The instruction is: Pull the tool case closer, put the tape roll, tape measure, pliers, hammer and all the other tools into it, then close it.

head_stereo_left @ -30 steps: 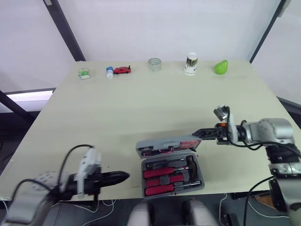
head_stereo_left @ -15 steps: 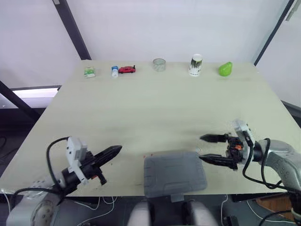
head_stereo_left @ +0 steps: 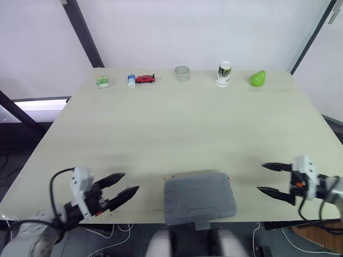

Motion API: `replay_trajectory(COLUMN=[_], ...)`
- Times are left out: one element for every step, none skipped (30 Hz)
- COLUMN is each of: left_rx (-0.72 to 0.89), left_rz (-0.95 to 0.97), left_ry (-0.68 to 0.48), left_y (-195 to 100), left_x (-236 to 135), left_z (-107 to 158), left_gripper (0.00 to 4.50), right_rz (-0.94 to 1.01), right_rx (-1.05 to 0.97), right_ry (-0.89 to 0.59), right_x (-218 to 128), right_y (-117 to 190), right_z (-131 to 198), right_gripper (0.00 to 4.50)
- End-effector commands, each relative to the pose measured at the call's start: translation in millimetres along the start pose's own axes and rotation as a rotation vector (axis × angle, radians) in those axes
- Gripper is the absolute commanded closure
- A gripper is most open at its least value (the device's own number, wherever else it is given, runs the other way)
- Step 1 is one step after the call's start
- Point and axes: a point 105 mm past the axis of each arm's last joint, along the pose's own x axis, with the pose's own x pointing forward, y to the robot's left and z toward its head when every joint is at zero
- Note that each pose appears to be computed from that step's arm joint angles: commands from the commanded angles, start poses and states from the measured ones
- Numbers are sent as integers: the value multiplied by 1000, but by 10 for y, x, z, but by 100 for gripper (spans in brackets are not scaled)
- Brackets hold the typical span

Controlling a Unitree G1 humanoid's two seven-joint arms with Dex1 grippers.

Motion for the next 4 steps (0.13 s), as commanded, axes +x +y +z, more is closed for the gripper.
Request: replay_trajectory(left_rx=[42, 41, 36, 52], left_rz=[68, 79, 85, 94], left_ry=[9, 11, 12, 25], left_y=[104, 122, 133, 161], left_x=[-137, -150, -156, -141], left_z=[2, -10, -21, -37], left_gripper=[6, 6, 6, 6], right_rz=[-47, -54, -58, -69], right_rx=[-13, -5, 3, 11], right_ry=[-14, -10, -9, -13], right_x=[-215, -242, -259, -259], right_y=[-34, -35, -35, -54], right_z=[10, -22, -48, -69], right_gripper=[0, 0, 0, 0])
